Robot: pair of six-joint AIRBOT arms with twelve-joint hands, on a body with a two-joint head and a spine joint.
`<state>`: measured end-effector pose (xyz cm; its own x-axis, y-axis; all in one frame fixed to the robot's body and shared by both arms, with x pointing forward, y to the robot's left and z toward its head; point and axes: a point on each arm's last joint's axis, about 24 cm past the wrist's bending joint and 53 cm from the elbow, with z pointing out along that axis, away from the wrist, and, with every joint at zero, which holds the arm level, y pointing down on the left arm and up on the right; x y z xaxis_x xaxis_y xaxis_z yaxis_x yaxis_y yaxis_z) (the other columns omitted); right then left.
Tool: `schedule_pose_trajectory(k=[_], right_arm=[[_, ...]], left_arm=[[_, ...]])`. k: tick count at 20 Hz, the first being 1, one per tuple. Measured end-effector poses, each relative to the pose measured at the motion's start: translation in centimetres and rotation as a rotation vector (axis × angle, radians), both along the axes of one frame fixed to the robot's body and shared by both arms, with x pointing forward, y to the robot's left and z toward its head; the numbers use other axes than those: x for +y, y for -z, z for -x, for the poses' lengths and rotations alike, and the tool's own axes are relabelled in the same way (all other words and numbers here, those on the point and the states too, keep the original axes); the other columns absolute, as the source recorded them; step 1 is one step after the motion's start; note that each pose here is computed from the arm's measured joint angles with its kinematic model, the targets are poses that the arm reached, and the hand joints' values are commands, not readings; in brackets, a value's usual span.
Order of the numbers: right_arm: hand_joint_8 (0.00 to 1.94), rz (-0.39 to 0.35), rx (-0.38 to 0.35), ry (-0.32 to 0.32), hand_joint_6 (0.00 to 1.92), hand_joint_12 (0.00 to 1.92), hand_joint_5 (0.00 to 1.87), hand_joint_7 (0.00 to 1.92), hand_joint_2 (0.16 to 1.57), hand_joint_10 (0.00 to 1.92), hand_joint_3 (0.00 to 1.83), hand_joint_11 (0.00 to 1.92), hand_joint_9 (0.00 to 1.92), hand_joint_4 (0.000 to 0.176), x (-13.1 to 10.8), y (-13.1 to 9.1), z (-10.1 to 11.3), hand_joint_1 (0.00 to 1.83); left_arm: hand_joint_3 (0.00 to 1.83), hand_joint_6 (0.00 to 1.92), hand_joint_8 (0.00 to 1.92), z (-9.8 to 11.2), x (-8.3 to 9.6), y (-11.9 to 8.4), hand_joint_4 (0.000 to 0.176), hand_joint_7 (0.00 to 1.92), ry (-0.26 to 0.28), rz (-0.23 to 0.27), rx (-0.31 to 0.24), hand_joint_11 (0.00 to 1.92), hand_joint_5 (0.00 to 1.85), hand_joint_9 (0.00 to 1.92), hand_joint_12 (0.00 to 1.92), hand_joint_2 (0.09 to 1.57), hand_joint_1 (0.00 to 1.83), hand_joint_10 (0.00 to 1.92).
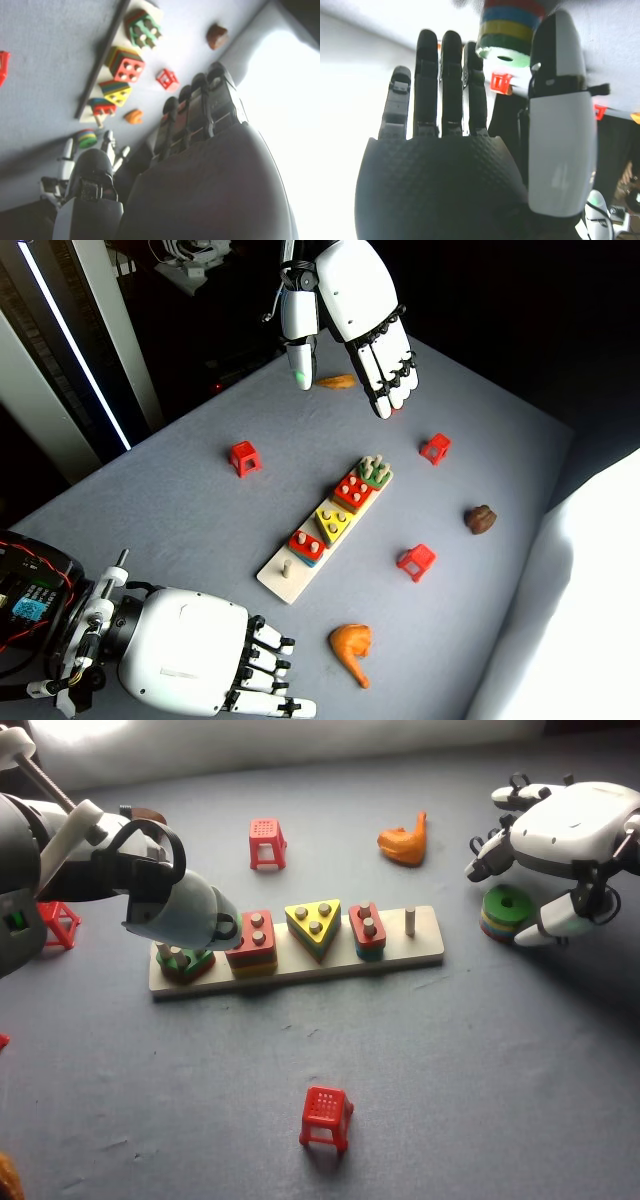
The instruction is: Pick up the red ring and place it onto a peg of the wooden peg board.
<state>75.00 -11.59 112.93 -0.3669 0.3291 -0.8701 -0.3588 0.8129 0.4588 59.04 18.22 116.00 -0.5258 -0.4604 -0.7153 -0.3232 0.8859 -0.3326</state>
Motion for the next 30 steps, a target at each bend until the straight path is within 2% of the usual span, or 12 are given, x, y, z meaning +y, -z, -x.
schedule_pose_trajectory(k=[1,4,5,6,7,9,10,16,21,24,29,30], right_arm=[[0.03,0.0,0.0,0.0,0.03,0.98,0.81,0.92,0.93,0.06,0.0,0.0,0.85,0.0,0.0,0.0,0.0,1.17],[0.02,0.0,0.0,0.0,0.02,1.02,1.01,1.12,0.92,0.07,0.0,0.0,1.07,0.0,0.0,0.0,0.0,1.23],[0.16,-0.002,-0.003,0.001,0.66,1.06,1.04,1.37,1.0,0.07,0.0,0.0,1.11,0.0,0.0,-0.1,0.0,1.27],[0.19,-0.003,-0.006,0.001,0.76,1.02,1.07,1.43,1.01,0.08,0.0,0.0,1.17,0.0,0.0,-0.1,0.0,1.28],[0.08,-0.003,-0.006,0.001,0.79,0.96,1.08,1.48,1.03,0.82,0.0,0.0,1.0,0.0,0.0,-0.1,0.0,1.37],[0.49,-0.003,-0.005,0.002,0.91,1.03,1.04,1.3,1.06,1.06,0.0,0.0,0.9,0.0,0.0,-0.1,0.0,1.39],[0.54,-0.003,-0.005,0.002,0.89,1.07,1.03,1.28,1.06,1.07,0.0,0.0,0.91,0.0,0.0,-0.1,0.0,1.39],[0.57,-0.044,-0.002,0.003,0.9,0.97,1.01,1.27,1.06,1.07,0.0,0.0,0.93,0.0,0.5,-1.4,-0.4,1.39],[0.64,-0.174,-0.02,0.022,1.0,0.57,0.94,1.23,1.08,1.11,0.0,0.0,0.89,0.0,1.3,-5.8,-1.4,1.39],[0.62,-0.21,-0.013,0.015,0.96,0.98,0.98,1.22,1.07,1.12,0.0,0.0,0.89,0.0,2.0,-6.8,-1.4,1.39],[0.59,-0.19,-0.017,-0.012,0.91,0.86,1.02,1.25,1.06,1.1,0.0,0.0,0.88,0.0,3.4,-6.6,-0.9,1.39],[0.09,-0.183,-0.014,-0.012,0.21,0.78,0.68,0.78,0.98,0.34,0.0,0.0,0.56,0.0,3.3,-6.5,-0.8,1.14]], left_arm=[[0.0,0.02,0.01,0.0,0.0,0.0,0.0,0.04,0.0,0.0,0.0,0.05,0.07,0.03,0.02,1.29,0.0,0.01],[0.0,0.0,0.0,0.0,0.0,0.0,0.0,0.02,0.0,0.001,0.0,0.02,0.05,0.0,0.01,1.29,0.0,0.0],[0.0,0.01,0.01,0.0,0.0,0.0,0.0,0.03,0.0,0.0,0.0,0.03,0.06,0.01,0.02,1.29,0.0,0.0],[0.0,0.01,0.01,0.0,0.0,0.0,0.0,0.03,0.0,0.0,0.0,0.04,0.06,0.01,0.02,1.29,0.0,0.0],[0.0,0.01,0.0,0.0,0.0,0.0,0.0,0.03,0.0,0.0,0.0,0.04,0.06,0.02,0.03,1.28,0.0,0.01],[0.0,0.0,0.0,0.0,0.0,0.0,0.0,0.01,0.0,0.0,0.0,0.01,0.04,0.0,0.02,1.29,0.0,0.0],[0.0,0.0,0.01,0.0,0.0,0.0,0.0,0.02,0.0,0.0,0.0,0.02,0.04,0.01,0.02,1.29,0.0,0.0],[0.0,0.01,0.01,0.0,0.0,0.0,0.0,0.05,0.0,0.0,-0.001,0.03,0.08,0.04,0.04,1.28,0.0,0.01],[0.0,0.0,0.0,0.0,0.1,0.2,0.0,0.03,-0.002,-0.007,0.003,0.0,0.07,0.02,0.09,1.29,0.0,0.0],[0.0,0.0,0.0,-0.2,0.0,-0.1,0.0,0.03,0.004,-0.013,-0.011,0.0,0.07,0.01,0.08,1.29,0.0,0.0],[0.0,0.01,0.0,-0.4,0.1,-0.1,0.0,0.06,0.004,-0.018,-0.017,0.05,0.1,0.05,0.04,1.29,0.0,0.01],[0.0,0.0,0.0,-0.3,0.1,-0.1,0.0,0.05,0.002,-0.02,-0.015,0.03,0.08,0.04,0.04,1.29,0.0,0.0]])
